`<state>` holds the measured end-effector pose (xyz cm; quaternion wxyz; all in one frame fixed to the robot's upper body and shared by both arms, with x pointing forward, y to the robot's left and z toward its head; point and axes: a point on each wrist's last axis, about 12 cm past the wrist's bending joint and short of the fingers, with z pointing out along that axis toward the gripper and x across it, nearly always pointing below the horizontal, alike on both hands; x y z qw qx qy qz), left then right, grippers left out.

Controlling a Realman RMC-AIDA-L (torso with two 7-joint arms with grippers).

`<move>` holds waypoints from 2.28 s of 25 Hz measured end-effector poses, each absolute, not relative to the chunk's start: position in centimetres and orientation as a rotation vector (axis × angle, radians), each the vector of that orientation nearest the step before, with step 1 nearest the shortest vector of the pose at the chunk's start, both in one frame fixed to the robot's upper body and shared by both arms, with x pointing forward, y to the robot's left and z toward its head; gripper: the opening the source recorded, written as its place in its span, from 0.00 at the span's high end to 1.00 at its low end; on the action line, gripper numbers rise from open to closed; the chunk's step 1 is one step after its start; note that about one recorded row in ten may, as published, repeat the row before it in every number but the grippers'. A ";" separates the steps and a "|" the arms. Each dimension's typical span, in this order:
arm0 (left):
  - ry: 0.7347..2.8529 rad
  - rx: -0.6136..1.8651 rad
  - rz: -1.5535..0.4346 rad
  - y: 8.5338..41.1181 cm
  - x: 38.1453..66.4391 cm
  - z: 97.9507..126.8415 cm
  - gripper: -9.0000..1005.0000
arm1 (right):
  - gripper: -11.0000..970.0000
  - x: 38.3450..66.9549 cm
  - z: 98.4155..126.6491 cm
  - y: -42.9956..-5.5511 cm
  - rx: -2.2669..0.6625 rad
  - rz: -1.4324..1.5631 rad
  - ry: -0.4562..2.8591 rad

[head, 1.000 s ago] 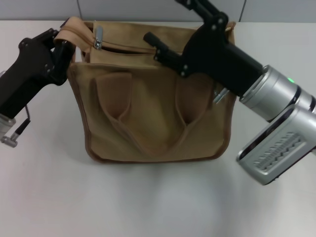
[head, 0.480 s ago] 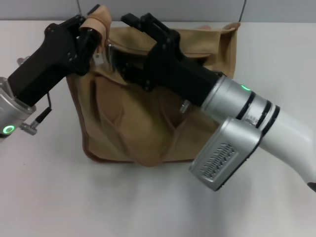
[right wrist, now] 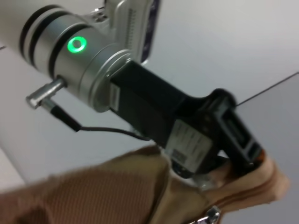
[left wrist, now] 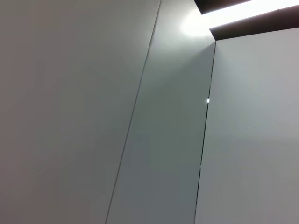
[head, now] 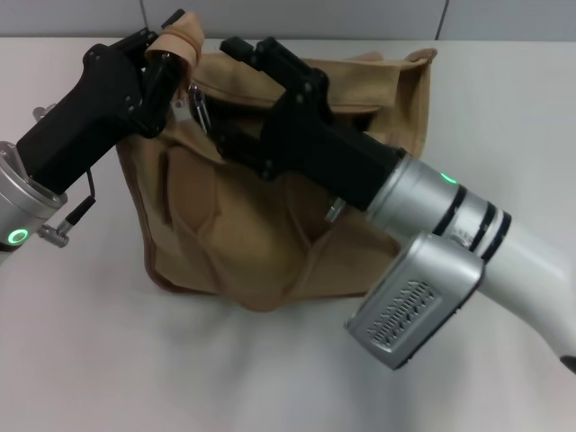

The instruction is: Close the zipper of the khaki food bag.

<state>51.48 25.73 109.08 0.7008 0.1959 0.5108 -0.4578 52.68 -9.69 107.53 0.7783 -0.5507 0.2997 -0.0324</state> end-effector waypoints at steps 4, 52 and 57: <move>1.138 0.434 -1.017 25.8 51.5 109.1 0.97 | 0.21 52.3 107.4 -10.2 -1.163 -0.068 0.661; 1.139 0.446 -1.025 25.3 52.2 109.4 0.97 | 0.21 57.0 112.4 -16.8 -0.795 1.453 1.403; 1.137 0.447 -1.028 25.1 52.3 109.5 0.97 | 0.21 57.8 112.0 -15.2 -0.839 1.421 1.479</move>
